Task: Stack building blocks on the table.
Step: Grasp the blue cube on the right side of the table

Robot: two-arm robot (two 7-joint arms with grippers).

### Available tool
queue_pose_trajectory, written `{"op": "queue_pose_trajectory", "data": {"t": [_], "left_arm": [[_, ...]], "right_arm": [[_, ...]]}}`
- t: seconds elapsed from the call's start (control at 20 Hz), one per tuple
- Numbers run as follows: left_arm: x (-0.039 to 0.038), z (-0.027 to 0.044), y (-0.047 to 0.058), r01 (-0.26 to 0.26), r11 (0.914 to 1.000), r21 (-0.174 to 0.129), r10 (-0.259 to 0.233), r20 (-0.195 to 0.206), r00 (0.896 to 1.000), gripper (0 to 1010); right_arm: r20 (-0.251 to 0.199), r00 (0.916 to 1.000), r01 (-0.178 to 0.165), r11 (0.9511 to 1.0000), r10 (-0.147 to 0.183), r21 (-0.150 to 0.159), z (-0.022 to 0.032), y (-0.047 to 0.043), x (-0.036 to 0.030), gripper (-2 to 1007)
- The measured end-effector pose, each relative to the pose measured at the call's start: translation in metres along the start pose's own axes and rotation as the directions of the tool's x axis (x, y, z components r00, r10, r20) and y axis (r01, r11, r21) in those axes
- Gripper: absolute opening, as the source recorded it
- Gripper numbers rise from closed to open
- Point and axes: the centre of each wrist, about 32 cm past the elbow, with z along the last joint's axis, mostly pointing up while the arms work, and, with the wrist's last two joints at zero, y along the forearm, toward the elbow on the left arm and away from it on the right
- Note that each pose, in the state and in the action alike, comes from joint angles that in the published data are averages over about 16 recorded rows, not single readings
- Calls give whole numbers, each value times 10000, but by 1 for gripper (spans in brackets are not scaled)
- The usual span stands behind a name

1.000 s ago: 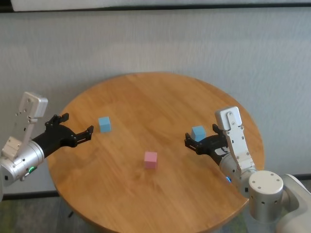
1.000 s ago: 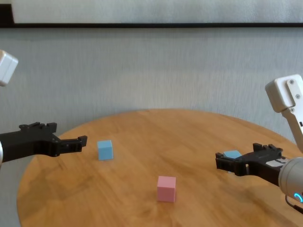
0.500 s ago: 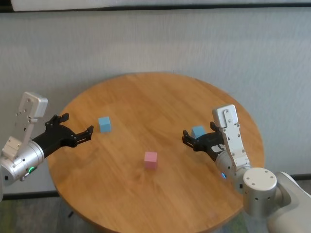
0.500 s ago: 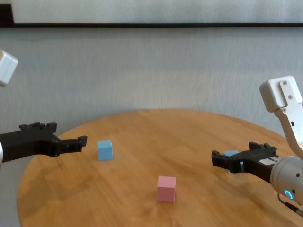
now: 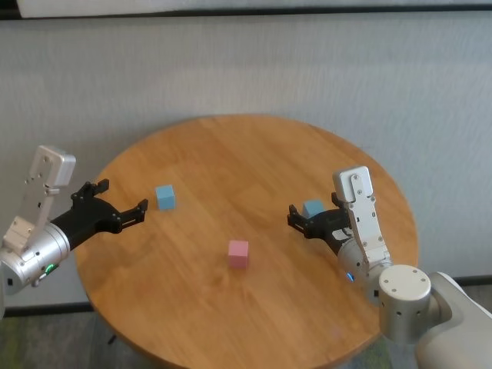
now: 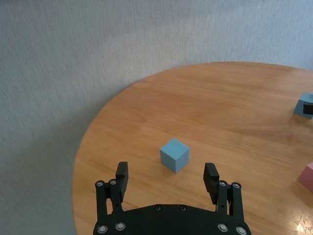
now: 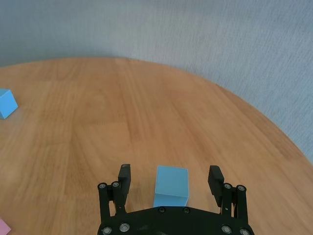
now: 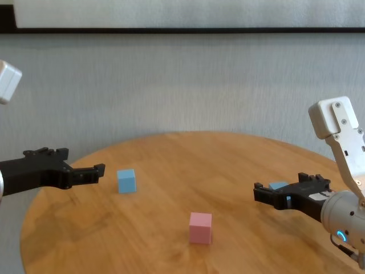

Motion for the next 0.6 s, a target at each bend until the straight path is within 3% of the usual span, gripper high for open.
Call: {"op": "queue_pose_trajectory", "data": {"t": [0.6], "left_arm": [[0,0,0,0,10000,0,0,0,10000,1000]], "right_arm": [[77,10000,50,9999,-49,-103,-68,36,-5,1000]]}}
